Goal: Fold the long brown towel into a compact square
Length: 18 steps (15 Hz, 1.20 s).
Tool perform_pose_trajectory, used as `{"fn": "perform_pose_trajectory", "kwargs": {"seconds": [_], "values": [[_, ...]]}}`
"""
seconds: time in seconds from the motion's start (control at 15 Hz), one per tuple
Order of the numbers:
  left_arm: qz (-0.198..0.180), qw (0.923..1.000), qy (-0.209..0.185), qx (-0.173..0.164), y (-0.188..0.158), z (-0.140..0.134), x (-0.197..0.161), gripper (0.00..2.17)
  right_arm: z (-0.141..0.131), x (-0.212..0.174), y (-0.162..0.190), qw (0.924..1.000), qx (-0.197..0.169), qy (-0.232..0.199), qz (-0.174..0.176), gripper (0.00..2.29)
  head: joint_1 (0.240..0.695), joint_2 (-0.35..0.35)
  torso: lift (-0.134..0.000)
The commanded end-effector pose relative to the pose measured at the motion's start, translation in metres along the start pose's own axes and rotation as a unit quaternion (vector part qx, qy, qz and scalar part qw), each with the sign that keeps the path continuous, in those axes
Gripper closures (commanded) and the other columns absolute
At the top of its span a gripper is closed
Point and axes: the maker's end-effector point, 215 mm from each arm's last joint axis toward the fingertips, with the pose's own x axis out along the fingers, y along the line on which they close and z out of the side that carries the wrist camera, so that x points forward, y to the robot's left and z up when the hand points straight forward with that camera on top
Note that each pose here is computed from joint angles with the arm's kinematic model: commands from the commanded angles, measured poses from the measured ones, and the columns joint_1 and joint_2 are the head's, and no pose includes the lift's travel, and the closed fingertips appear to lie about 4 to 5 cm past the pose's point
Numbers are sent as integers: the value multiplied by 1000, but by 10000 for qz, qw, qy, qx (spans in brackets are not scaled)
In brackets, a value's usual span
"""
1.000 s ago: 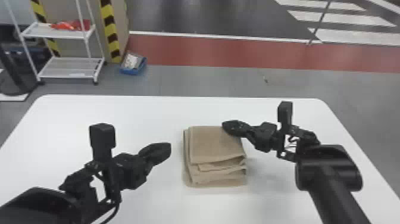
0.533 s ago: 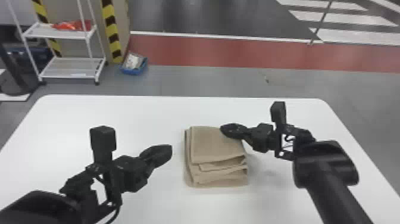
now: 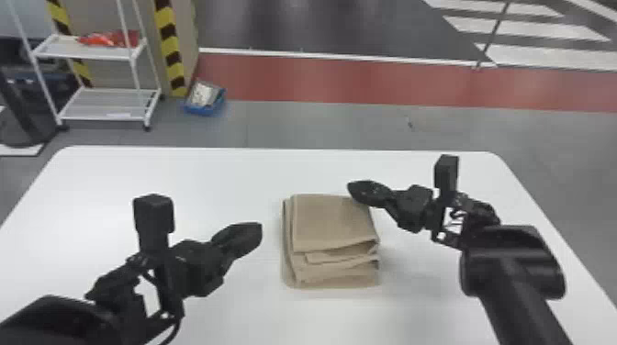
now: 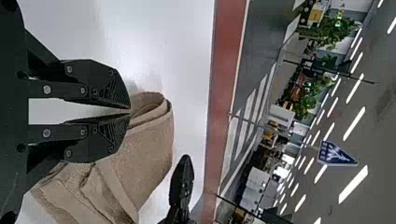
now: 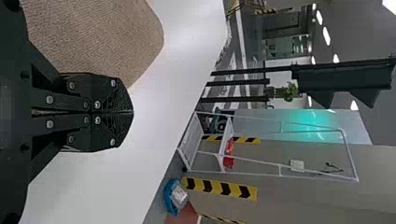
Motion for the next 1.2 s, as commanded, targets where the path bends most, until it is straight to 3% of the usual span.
{"fn": "perform_pose_trajectory", "kwargs": {"seconds": [0.0, 0.33, 0.47, 0.6, 0.67, 0.73, 1.13], "values": [[20, 10000, -3, -1, 3, 1, -1, 977, 25, 3, 12, 9995, -104, -283, 61, 1825, 695, -124, -124], [23, 10000, -54, 4, 4, 3, -1, 977, 46, 56, 71, 9970, -199, -354, 658, 1821, 695, -72, -124], [20, 10000, -59, 10, 4, 3, -1, 977, 35, 75, 90, 9968, -90, -100, 787, 1825, 695, -42, -124], [19, 10000, -80, 27, 7, 5, -2, 977, 26, 86, 96, 9966, -32, 51, 820, 1821, 695, -14, -124], [13, 9999, -124, 8, 8, 7, -3, 977, 9, 88, 100, 9954, 245, 346, 856, 1821, 695, -4, -124], [14, 9999, -163, -4, 9, 9, -3, 977, 4, 89, 102, 9949, 294, 430, 866, 1825, 695, 10, -124], [16, 9998, -204, -19, 14, 8, -3, 977, -7, 100, 101, 9936, 256, 683, 861, 1821, 695, 25, -124]]}}
